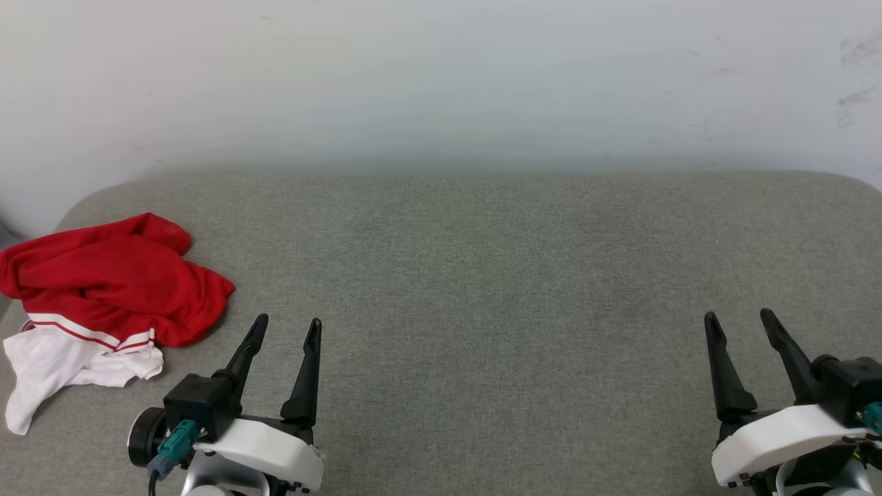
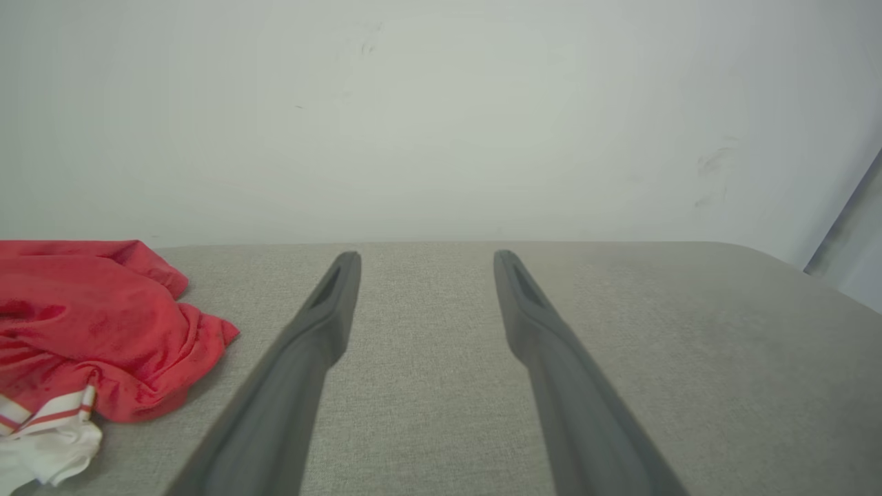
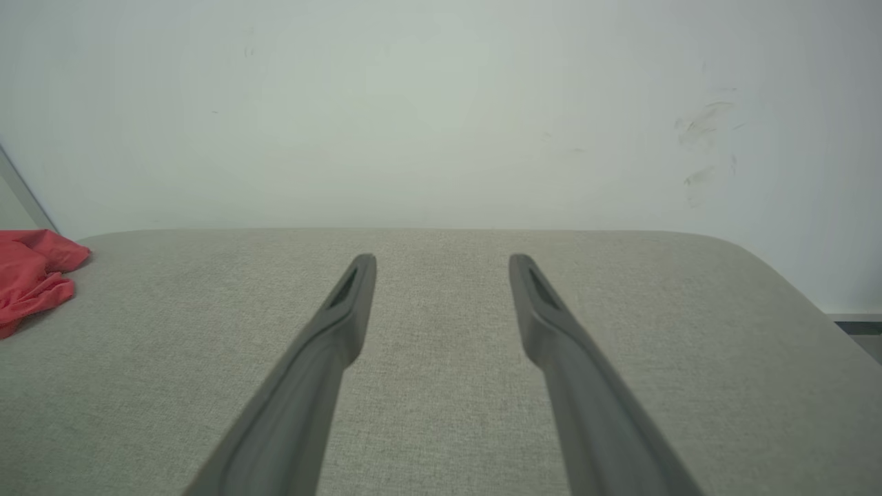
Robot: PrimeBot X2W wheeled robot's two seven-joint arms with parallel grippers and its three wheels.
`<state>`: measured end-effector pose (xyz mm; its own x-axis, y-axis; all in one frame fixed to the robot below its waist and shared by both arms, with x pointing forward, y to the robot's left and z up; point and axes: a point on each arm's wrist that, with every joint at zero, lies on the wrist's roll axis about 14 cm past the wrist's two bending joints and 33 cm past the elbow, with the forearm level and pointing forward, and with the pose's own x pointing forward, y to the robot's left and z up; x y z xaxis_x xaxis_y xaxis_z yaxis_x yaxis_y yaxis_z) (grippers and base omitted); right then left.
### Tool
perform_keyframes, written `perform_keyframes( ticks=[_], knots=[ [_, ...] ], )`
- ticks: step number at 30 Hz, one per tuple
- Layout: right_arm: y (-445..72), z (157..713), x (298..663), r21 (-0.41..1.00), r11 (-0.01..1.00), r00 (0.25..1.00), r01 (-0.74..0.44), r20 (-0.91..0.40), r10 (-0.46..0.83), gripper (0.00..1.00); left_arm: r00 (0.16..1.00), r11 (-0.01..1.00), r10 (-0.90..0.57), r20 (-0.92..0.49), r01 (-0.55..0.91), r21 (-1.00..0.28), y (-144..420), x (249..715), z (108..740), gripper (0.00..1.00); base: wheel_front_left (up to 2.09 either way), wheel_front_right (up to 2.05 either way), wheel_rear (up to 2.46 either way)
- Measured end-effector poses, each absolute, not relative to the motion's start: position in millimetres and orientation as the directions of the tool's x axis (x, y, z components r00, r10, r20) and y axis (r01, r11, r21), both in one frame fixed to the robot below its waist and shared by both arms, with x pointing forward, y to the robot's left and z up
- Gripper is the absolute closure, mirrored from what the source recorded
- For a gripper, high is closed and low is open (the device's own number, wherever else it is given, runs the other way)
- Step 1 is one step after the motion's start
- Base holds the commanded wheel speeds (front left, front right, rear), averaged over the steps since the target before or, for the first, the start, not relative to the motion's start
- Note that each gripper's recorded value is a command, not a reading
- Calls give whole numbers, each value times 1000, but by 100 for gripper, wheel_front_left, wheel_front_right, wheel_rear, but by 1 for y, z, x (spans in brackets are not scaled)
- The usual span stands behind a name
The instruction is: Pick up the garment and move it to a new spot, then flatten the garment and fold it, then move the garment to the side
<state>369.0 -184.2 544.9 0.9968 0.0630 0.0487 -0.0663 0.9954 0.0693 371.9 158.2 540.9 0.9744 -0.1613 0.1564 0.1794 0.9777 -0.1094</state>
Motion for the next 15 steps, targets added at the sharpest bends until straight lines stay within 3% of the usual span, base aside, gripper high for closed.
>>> perform_keyframes(
  ticks=[15],
  knots=[
    [-166, 552, 377, 25, 993, 990, -118, 78, 116, 0, 978, 989, -108, 176, 123, -76, 176, 367, 543, 0, 0, 0, 0]
  ],
)
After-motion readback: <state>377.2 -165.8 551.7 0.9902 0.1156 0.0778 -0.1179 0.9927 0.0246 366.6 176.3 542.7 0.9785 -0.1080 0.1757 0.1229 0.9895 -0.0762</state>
